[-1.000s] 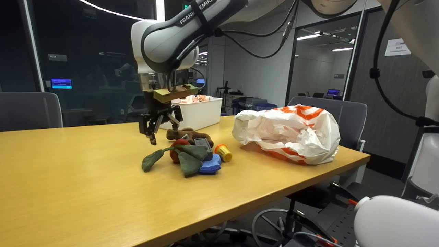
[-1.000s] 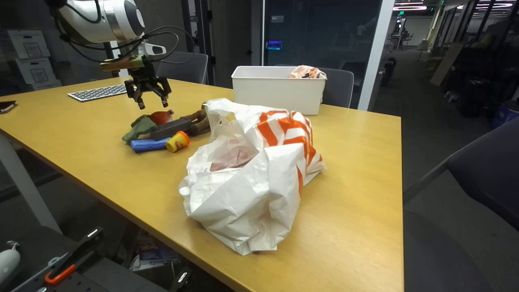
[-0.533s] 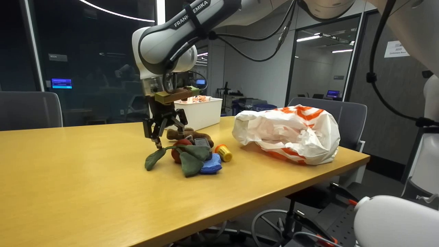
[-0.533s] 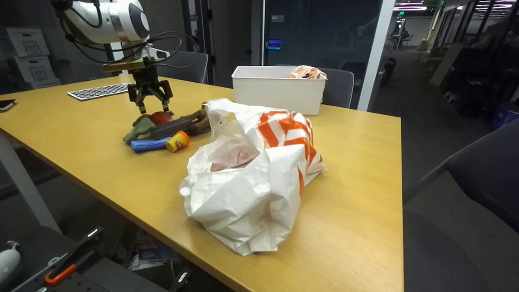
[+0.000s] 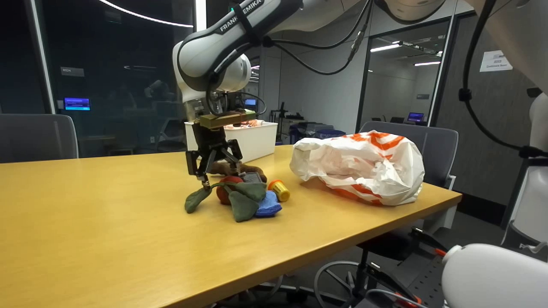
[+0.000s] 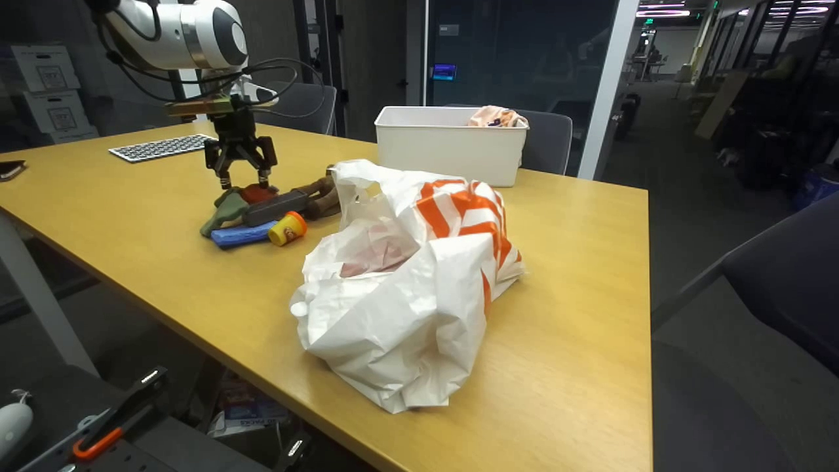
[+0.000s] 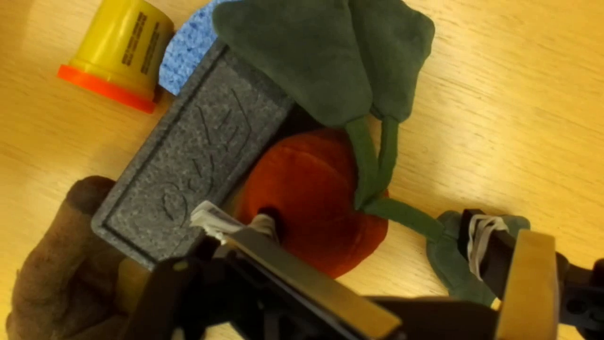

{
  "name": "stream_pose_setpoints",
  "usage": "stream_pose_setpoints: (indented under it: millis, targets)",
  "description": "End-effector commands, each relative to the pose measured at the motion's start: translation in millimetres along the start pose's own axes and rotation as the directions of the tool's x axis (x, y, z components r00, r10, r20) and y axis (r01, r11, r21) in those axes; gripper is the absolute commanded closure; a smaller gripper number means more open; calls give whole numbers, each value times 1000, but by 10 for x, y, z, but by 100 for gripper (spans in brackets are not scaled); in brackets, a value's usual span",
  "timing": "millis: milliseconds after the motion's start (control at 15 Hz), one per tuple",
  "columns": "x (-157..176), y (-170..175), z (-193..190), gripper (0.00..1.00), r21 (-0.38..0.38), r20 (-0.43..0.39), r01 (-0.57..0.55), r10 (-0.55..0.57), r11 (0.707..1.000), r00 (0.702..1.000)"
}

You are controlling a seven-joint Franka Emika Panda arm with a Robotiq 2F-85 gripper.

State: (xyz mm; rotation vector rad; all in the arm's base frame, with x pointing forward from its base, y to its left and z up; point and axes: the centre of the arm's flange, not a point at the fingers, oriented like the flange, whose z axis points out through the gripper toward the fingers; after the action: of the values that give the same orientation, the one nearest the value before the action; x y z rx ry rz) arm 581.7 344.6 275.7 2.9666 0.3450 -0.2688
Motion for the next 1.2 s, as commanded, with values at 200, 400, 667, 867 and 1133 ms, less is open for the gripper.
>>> stream_pose_setpoints:
  millis: [200,400,667,867,1133]
  targets:
    - [-348,436,-50,49,-48,-14,-65,65,997,998]
    - [-491,569,-181,72,-54,-16,-63,62,997,998]
    - [-625,614,-324,97,-17,-26,-54,54,998,998]
    - [-772,546,-660,96,15,-74,-29,30,999,997]
    - [-1246,663,-1361,96,5,-176,-95,94,995,980]
